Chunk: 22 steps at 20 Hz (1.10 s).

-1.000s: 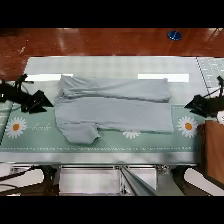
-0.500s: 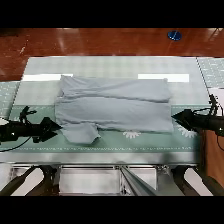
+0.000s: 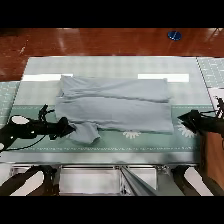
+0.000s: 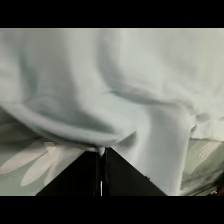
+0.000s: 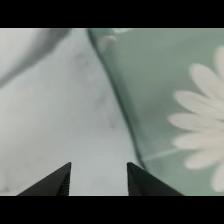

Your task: Fold the shirts.

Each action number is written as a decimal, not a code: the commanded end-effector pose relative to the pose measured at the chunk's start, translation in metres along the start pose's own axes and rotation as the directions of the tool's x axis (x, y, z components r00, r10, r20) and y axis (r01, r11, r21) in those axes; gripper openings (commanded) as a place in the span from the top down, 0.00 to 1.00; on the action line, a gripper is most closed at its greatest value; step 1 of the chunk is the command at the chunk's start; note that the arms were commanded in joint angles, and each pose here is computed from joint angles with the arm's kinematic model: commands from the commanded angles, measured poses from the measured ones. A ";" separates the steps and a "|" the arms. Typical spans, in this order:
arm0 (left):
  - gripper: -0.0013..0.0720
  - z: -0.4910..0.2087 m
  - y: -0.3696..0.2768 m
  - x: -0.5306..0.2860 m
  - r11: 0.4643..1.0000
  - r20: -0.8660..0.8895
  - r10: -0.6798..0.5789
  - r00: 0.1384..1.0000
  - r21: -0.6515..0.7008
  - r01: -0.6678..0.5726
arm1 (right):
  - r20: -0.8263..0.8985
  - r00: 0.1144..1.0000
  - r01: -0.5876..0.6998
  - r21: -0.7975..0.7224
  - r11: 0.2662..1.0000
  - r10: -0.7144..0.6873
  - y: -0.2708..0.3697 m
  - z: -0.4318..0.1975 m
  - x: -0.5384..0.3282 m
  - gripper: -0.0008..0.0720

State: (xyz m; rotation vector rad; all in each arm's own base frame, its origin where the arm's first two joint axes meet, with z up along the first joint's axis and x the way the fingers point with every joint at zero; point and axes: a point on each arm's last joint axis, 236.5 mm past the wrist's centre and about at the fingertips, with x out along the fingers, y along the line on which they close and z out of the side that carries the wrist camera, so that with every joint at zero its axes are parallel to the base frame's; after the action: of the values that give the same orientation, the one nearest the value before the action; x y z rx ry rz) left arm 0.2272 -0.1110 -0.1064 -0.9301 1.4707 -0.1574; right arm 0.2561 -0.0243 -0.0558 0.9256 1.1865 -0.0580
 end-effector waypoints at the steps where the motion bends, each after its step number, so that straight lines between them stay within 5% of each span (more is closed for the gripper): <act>1: 0.96 0.008 -0.017 0.000 0.999 0.015 -0.032 0.999 0.016 0.032 | -0.133 0.979 0.158 0.041 0.987 -0.152 -0.043 -0.032 -0.010 0.43; 7: 0.96 0.014 -0.023 -0.003 0.999 0.029 -0.041 0.999 0.026 0.040 | -0.283 0.951 0.135 0.016 0.991 -0.125 -0.032 -0.065 0.024 0.43; 14: 0.96 0.020 -0.022 -0.003 0.999 0.054 -0.037 0.998 0.027 0.035 | -0.187 0.982 0.032 0.098 0.995 -0.013 0.002 -0.032 0.069 0.43; 15: 0.96 0.022 -0.024 -0.004 0.999 0.063 -0.038 0.997 0.031 0.036 | -0.187 0.982 0.024 0.081 0.996 -0.008 0.008 -0.029 0.074 0.55; 17: 0.96 0.034 -0.035 -0.012 0.997 0.089 -0.051 0.995 0.057 0.046 | -0.198 0.980 -0.018 -0.034 0.999 0.011 0.030 -0.023 0.076 0.94; 22: 0.96 0.100 -0.094 -0.080 0.979 0.228 -0.147 0.962 0.173 0.109 | -0.108 0.993 -0.079 -0.265 0.961 0.052 0.096 0.041 0.037 0.96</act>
State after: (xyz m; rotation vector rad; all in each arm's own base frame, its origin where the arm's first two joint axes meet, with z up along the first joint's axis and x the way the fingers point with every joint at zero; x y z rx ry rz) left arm 0.3144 -0.0929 -0.0428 -0.9080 1.2350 -0.2055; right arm 0.3168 0.0315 -0.0643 0.8179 1.2974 0.1412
